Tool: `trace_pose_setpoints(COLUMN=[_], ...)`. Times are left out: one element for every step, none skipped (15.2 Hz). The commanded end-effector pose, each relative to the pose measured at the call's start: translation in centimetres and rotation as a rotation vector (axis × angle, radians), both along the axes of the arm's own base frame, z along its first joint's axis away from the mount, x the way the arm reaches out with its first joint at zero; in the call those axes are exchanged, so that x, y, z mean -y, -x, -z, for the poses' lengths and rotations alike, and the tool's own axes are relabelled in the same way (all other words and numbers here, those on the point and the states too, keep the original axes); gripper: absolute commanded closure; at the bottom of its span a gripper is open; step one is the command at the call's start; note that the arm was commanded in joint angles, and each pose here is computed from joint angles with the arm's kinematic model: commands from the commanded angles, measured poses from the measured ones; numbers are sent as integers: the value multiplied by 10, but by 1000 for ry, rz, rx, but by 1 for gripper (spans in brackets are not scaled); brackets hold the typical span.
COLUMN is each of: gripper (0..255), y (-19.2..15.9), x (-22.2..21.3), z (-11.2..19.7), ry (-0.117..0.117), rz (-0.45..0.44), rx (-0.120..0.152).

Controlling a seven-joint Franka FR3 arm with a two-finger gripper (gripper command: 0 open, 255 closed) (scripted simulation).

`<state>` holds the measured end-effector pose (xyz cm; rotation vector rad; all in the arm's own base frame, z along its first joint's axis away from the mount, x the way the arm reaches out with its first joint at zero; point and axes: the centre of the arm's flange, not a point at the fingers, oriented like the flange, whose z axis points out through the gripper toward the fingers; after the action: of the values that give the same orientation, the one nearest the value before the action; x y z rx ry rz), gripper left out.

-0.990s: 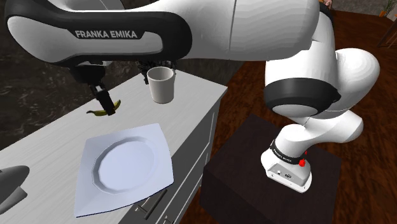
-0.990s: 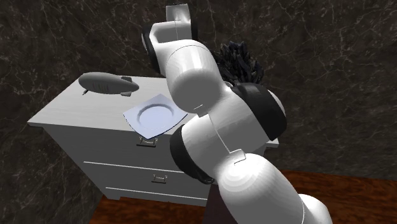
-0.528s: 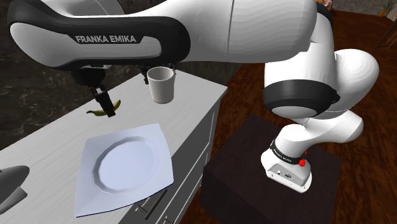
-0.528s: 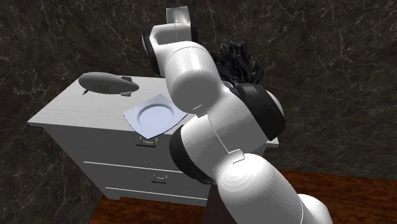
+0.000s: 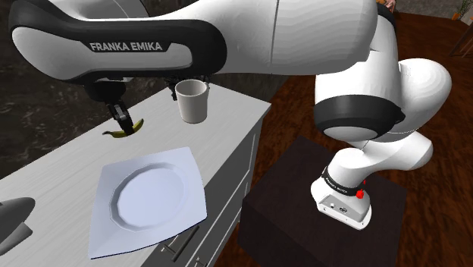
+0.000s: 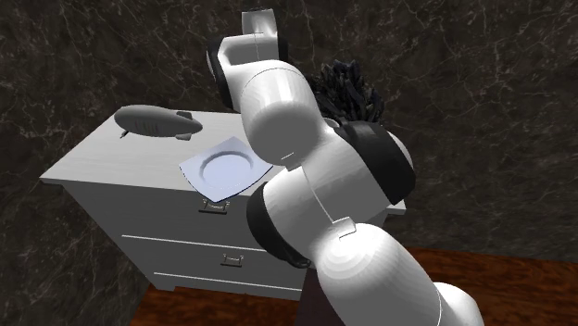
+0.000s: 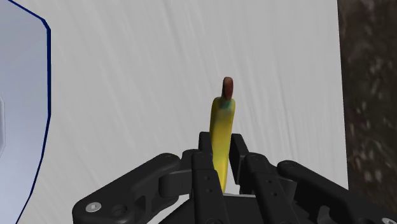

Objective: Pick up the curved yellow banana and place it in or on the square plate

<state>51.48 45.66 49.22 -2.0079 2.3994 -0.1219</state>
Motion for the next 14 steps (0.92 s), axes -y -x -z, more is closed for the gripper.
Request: trace_pose_setpoints(gripper=[255, 255, 255, 255, 255, 255, 255, 255, 255, 255, 255, 255, 255, 255], y=[0, 0, 0, 0, 0, 0, 0, 0, 0, 0, 0, 0, 0, 0], x=[0, 0, 0, 0, 0, 0, 0, 0, 0, 0, 0, 0, 0, 0], z=[0, 0, 0, -5, -11, -16, -21, -26, -32, -37, -42, -48, -53, -58], ry=[0, 0, 0, 0, 0, 0, 0, 0, 0, 0, 0, 0, 0, 0], rz=[0, 0, 0, 0, 0, 0, 0, 0, 0, 0, 0, 0, 0, 0], rx=[0, 0, 0, 0, 0, 0, 0, 0, 0, 0, 0, 0, 0, 0])
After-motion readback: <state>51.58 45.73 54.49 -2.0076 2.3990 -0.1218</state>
